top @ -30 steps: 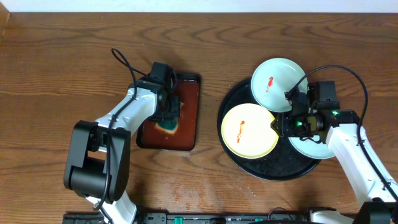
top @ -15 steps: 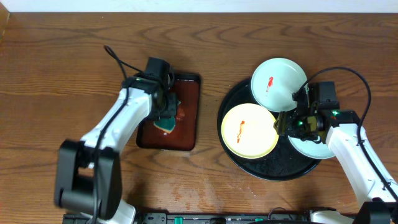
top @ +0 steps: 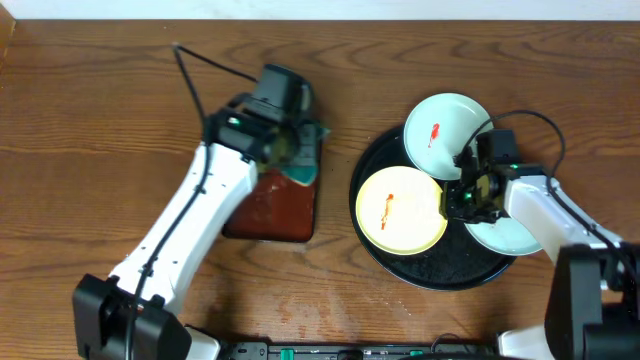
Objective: Clean dirty plates on tray and stack at the side
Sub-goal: 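Carry the sponge with left gripper onto the yellow plate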
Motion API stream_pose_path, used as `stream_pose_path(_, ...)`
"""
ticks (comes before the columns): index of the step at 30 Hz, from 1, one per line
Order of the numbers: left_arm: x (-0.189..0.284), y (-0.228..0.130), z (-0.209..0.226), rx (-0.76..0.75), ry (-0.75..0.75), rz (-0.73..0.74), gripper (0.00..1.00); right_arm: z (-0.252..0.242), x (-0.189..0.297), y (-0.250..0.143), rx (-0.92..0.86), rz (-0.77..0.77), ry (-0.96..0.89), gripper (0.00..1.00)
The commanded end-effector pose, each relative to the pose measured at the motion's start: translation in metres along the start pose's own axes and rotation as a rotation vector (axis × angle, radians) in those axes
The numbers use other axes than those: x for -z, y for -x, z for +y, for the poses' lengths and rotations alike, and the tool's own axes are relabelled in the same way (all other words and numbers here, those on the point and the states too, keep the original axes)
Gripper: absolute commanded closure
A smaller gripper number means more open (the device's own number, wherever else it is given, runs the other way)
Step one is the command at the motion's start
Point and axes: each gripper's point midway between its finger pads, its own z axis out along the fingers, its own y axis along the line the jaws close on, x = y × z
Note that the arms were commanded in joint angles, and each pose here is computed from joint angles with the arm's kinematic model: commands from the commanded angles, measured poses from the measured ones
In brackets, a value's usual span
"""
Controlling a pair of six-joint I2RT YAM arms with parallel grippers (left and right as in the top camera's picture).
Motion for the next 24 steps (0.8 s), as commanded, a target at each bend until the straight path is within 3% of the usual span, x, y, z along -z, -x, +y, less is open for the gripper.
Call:
stream_pose_path(1, 0.004, -0.002, -0.042, 0.031, -0.097, -0.01, 0.93, 0.004, -0.009, 0.001, -0.004, 0.01, 0.015, 0.9)
stream_pose_path(3, -0.002, -0.005, -0.059, 0.023, -0.123, -0.01, 0.92, 0.0, -0.015, 0.001, -0.011, 0.017, 0.001, 0.98)
stream_pose_path(8, -0.035, -0.019, -0.095, 0.008, -0.155, 0.031, 0.93, -0.007, -0.024, -0.001, -0.031, 0.037, -0.03, 0.99)
stream_pose_path(13, -0.085, -0.052, -0.133, 0.0, -0.239, 0.168, 0.93, -0.007, -0.024, 0.001, -0.03, 0.03, -0.027, 0.99)
stream_pose_path(20, -0.145, -0.079, -0.156, 0.063, -0.341, 0.306, 0.93, -0.006, -0.024, 0.0, -0.031, 0.035, -0.025, 0.99)
stream_pose_path(24, -0.173, -0.095, -0.137, 0.1, -0.262, 0.357, 0.93, -0.006, -0.024, -0.001, -0.032, 0.037, -0.025, 0.99)
